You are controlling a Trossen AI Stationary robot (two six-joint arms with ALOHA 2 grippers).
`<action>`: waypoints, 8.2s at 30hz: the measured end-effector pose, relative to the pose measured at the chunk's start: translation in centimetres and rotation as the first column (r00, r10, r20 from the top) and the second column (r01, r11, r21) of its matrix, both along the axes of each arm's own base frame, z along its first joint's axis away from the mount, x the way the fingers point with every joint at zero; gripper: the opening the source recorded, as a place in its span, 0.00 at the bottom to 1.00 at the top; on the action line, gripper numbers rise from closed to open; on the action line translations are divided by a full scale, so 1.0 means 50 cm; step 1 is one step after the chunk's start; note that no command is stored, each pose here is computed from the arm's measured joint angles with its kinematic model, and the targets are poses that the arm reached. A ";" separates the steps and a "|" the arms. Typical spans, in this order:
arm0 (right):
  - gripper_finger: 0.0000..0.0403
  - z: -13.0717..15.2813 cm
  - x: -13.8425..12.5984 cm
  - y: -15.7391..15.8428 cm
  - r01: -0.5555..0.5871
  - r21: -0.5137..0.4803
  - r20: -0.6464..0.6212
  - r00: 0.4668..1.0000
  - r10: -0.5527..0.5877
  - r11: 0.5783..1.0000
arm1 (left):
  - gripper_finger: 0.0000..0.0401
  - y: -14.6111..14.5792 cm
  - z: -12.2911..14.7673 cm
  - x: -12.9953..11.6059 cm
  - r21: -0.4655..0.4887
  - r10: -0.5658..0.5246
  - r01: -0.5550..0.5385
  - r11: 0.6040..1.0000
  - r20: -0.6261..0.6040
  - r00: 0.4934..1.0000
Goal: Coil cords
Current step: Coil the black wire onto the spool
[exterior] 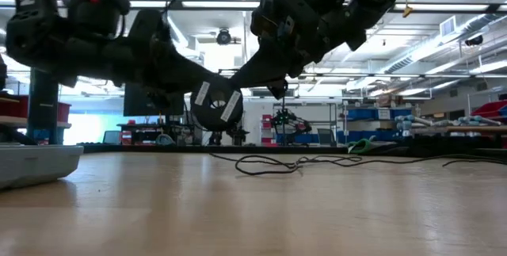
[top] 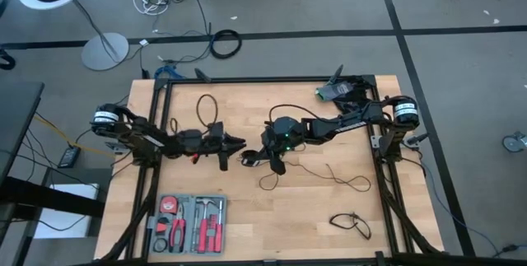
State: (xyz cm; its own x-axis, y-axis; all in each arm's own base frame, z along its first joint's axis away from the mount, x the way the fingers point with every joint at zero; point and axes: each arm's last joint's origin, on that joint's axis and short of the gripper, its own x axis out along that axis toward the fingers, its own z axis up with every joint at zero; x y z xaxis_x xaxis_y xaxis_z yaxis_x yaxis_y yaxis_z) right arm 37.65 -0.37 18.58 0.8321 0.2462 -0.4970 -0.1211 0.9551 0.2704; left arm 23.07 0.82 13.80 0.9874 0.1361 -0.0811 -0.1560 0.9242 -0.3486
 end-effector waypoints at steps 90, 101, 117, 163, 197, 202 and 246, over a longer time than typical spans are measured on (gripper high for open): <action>0.00 0.020 -0.295 0.069 0.211 -0.138 0.364 0.920 -0.148 0.968 | 0.22 0.059 0.163 0.177 0.252 -0.149 0.160 0.954 -0.061 0.987; 0.00 0.025 -0.294 0.068 0.213 -0.134 0.391 0.909 -0.146 0.968 | 0.22 0.038 0.155 0.184 0.272 -0.242 0.251 0.929 -0.064 0.968; 0.00 0.025 -0.294 0.069 0.208 -0.134 0.390 0.910 -0.142 0.969 | 0.22 0.033 0.142 0.216 0.241 -0.247 0.278 0.930 -0.150 0.957; 0.06 0.043 -0.290 0.046 0.294 -0.073 0.466 0.855 -0.228 0.953 | 0.00 0.023 0.150 0.218 0.266 -0.188 0.212 0.940 -0.113 0.976; 0.25 0.033 -0.213 -0.017 0.305 -0.087 0.294 0.917 -0.269 0.948 | 0.00 0.032 0.063 0.136 0.179 0.048 -0.037 0.983 -0.060 0.997; 0.25 0.027 -0.232 -0.009 0.314 -0.065 0.178 0.938 -0.298 0.947 | 0.00 0.039 0.065 0.135 0.190 0.151 -0.140 0.972 -0.046 0.988; 0.01 -0.127 -0.206 0.116 0.467 0.048 0.252 0.850 -0.463 0.883 | 0.00 0.046 0.117 0.134 0.245 0.073 -0.078 0.966 0.028 0.997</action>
